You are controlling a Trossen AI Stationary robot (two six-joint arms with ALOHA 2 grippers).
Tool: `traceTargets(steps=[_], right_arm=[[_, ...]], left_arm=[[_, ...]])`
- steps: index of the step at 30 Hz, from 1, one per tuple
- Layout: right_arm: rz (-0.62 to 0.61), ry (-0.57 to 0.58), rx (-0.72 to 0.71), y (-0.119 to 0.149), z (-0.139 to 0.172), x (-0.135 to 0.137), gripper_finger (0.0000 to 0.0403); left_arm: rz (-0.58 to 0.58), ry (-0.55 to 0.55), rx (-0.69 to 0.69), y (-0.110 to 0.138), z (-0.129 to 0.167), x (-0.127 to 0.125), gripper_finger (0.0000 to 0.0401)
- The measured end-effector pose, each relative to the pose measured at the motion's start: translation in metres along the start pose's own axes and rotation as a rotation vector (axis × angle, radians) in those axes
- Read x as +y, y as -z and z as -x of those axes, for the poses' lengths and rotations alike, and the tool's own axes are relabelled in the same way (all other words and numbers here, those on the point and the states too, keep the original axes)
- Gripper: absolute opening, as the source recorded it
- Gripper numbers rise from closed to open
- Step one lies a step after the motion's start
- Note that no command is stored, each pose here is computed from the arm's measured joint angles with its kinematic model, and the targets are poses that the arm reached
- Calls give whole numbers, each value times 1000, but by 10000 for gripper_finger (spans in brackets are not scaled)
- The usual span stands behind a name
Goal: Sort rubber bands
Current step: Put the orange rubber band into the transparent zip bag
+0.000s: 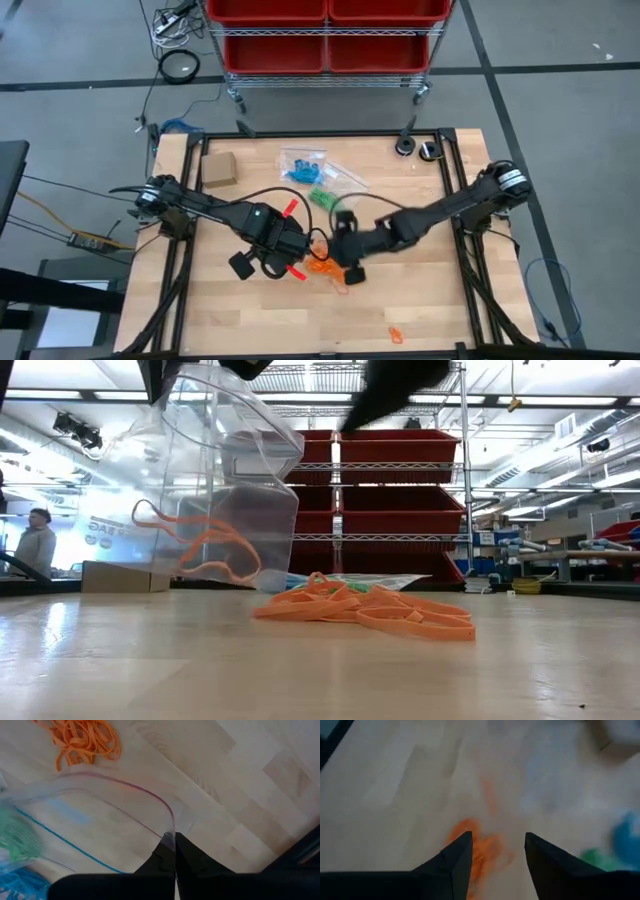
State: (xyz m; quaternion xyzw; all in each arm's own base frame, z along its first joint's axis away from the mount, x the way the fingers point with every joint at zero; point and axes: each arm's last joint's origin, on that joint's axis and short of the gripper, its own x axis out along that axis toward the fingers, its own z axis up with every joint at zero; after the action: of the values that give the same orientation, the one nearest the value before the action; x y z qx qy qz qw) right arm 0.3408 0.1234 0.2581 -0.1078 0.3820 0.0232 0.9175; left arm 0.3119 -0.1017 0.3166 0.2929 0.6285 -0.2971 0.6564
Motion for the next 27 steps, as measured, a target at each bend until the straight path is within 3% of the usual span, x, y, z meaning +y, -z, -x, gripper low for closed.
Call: traceTargets(steps=[6,11,18,27], right_arm=[[-110,-94,65,51,-20,44,156],[-228,-150,4,85,-28,63,151],[-200,-112,-57,120,-46,69,137],[-215,-55,17,142,-84,63,115]], left_arm=[[0,-2,1,0,0,0,0],[0,0,3,0,0,0,0],[1,-3,-2,0,0,0,0],[0,-3,-3,0,0,0,0]])
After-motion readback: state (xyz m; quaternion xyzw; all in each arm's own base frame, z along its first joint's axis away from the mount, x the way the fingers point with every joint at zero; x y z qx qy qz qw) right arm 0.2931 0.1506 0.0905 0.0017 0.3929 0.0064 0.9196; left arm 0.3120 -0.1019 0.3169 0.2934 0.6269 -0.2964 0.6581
